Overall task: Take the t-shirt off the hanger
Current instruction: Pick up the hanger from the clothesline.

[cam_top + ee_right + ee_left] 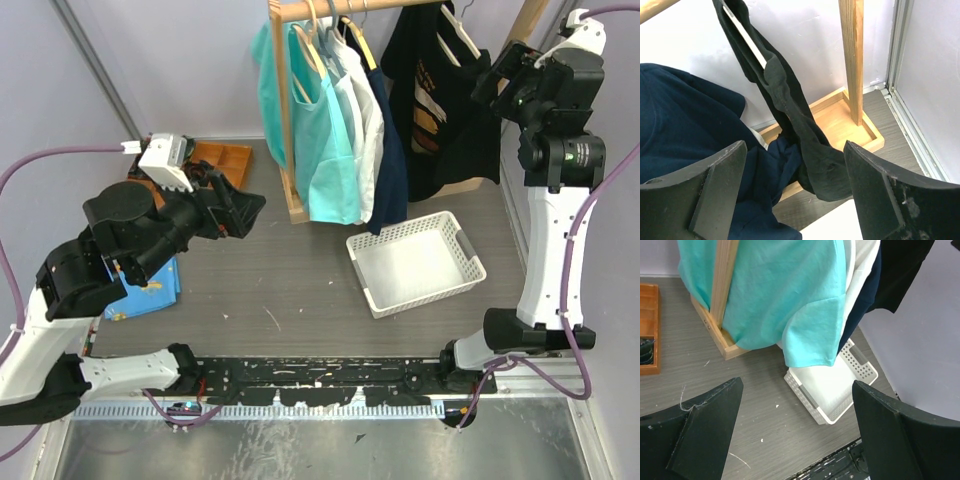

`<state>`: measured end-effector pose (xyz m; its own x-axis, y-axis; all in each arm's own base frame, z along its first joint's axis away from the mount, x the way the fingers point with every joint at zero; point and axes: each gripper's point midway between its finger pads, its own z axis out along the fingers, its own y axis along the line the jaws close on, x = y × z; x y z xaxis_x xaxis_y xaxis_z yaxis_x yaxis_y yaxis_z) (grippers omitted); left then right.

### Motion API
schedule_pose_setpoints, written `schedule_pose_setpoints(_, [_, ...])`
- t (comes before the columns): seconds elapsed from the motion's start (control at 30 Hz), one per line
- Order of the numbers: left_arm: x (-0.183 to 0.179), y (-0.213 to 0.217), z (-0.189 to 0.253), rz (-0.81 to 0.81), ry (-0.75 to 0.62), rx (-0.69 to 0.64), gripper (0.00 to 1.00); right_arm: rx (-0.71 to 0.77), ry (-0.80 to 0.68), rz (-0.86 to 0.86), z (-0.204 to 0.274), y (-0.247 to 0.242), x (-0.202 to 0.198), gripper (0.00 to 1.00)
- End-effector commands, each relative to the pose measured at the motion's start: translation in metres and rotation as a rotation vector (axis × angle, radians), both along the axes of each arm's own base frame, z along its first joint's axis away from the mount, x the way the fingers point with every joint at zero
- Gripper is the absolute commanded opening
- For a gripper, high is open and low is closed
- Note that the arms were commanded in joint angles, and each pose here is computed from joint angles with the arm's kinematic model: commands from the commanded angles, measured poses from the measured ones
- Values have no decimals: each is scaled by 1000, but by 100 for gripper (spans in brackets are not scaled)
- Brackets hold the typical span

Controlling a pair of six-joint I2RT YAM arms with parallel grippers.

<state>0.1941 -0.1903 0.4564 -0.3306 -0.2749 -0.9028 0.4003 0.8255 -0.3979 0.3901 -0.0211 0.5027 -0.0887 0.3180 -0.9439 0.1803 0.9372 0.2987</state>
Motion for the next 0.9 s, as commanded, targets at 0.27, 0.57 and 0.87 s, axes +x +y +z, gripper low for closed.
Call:
schedule_pose_setpoints(0.27, [5,-4,-11,15,-1,1,98,-33,-135,82,31,-17,24,71])
schedule_pose_setpoints(0.57, [6,1,-12,42,0,-15,98,-18,-142,218,29,-8,46,71])
schedule_pose_setpoints(0.87, [9,3,-12,63,-6,-19,98,-7,-128,266,20,-3,58,71])
